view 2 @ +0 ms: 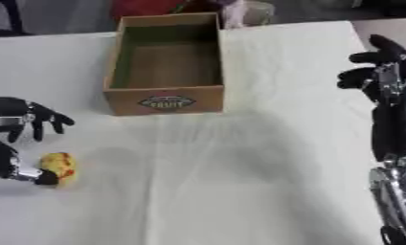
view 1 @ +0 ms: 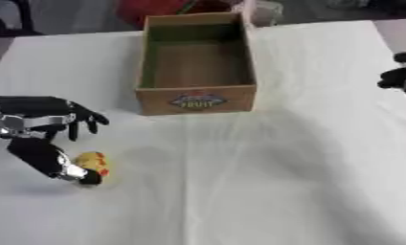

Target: Pick up objects on the table and place them in the box.

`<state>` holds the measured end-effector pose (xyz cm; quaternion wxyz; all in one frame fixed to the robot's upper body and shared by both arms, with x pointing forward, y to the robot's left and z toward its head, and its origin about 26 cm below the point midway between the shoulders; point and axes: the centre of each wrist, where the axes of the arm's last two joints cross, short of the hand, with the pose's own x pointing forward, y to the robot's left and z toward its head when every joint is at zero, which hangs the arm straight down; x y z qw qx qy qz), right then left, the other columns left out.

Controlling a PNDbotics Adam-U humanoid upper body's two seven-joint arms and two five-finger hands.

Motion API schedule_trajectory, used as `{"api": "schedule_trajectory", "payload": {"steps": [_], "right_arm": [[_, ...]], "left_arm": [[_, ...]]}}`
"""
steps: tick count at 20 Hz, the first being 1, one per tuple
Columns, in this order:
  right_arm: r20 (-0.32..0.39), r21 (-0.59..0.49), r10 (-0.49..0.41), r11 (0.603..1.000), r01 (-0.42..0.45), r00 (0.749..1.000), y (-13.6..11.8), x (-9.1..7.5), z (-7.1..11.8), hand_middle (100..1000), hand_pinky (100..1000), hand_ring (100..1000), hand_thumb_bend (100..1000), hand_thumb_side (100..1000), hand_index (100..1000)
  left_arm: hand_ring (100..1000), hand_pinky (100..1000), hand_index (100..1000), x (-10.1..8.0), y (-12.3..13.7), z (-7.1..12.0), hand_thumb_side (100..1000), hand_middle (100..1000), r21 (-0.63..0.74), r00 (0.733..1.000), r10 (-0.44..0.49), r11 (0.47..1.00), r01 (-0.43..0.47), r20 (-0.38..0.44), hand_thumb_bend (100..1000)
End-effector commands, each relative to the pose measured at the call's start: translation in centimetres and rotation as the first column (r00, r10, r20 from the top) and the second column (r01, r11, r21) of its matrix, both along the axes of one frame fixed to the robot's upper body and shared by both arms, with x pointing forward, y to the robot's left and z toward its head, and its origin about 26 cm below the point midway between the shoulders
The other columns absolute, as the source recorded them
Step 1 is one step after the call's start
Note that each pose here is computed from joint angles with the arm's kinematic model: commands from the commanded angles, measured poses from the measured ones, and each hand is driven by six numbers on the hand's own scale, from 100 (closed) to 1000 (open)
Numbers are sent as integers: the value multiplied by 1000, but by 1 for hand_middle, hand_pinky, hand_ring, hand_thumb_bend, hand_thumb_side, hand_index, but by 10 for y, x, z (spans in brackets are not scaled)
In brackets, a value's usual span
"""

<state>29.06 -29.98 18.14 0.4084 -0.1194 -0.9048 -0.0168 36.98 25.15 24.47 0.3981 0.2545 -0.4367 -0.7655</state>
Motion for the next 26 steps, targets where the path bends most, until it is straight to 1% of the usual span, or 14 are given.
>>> {"api": "schedule_trajectory", "payload": {"steps": [1,7,10,17,22,24,26], "right_arm": [[28,-16,11,1000,-10,1000,1,-2,8,625,563,562,100,772,851],[27,-14,11,1000,-11,1000,1,-2,8,626,564,563,100,773,850],[26,-12,11,1000,-11,1000,1,-2,7,626,564,564,100,774,851],[21,-8,11,1000,-11,1000,1,-2,7,626,565,565,100,774,853],[19,-6,11,1000,-11,1000,2,-2,6,626,566,567,100,774,854],[19,-5,12,1000,-11,1000,2,-2,6,626,566,567,100,775,854],[21,-4,10,1000,-10,1000,1,-2,6,626,567,567,100,776,855]], "left_arm": [[662,455,924,3,11,4,705,739,67,999,32,997,-35,35,680],[640,446,901,10,16,-7,721,676,98,999,46,994,-47,13,679],[615,418,873,13,17,-11,729,643,102,998,55,993,-55,5,682],[573,360,805,11,12,-6,731,589,77,996,73,994,-77,51,684],[556,332,782,10,7,-9,721,572,70,994,69,995,-75,79,671],[545,314,765,11,6,-12,706,563,80,994,67,994,-73,84,660],[534,297,757,12,5,-16,672,556,93,995,65,993,-72,79,634]]}}
